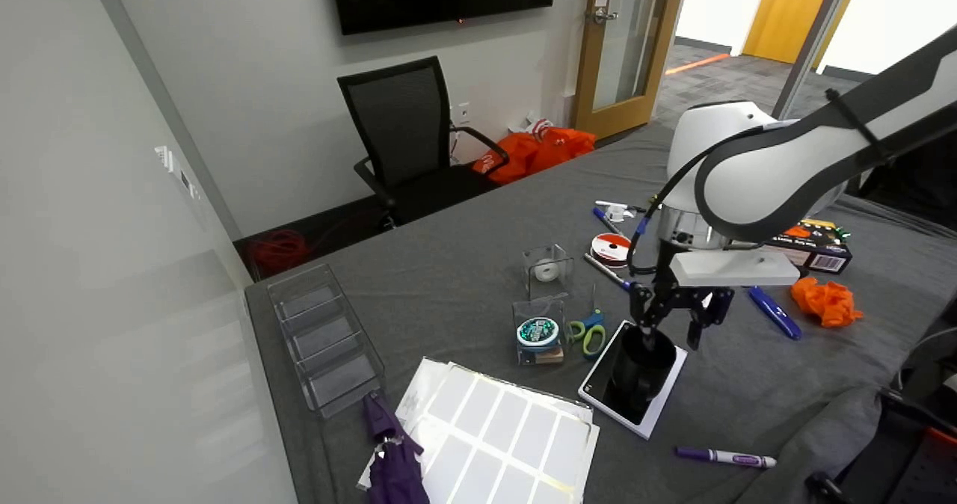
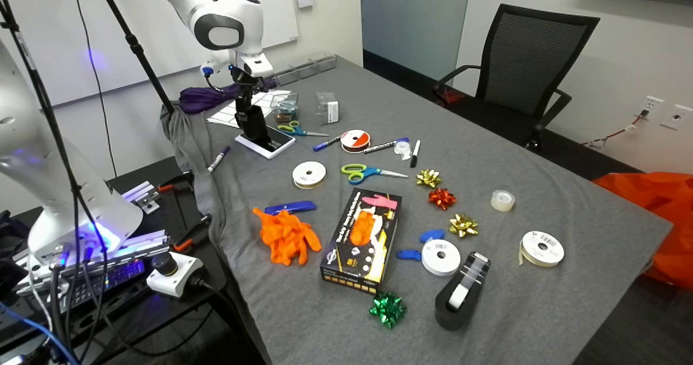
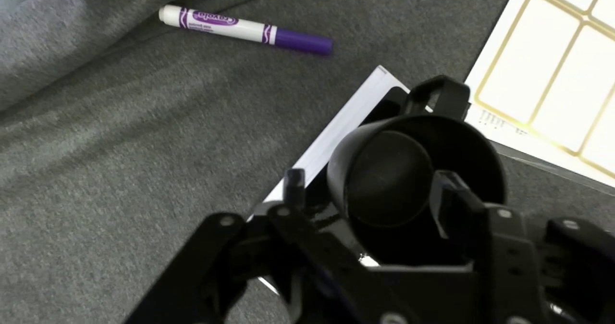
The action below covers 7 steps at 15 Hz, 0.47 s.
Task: Place the black mug upright.
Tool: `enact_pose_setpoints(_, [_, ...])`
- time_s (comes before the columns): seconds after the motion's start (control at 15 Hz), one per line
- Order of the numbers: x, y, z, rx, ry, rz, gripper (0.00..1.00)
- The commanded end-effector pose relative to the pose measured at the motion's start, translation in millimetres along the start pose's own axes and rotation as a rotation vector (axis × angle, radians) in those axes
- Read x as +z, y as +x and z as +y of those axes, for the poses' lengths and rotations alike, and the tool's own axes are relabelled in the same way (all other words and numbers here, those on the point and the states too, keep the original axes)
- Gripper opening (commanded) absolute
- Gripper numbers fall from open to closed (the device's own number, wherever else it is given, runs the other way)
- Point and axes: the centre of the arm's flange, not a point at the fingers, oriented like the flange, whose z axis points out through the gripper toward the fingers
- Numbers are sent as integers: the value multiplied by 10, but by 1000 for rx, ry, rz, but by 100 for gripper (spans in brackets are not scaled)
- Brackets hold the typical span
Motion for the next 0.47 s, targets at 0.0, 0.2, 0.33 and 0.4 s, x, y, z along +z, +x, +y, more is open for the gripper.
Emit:
enact_pose_setpoints(0.0, [-126,-199,169,-41,-27,13,99])
enact_pose_setpoints(0.2, [-241,-329,273,-90,-91,35,100])
enact_pose_setpoints(0.33, [-285,-402,345,-129,-136,48,100])
enact_pose_setpoints(0.4, [-298,-431,383,-146,-154,54,100])
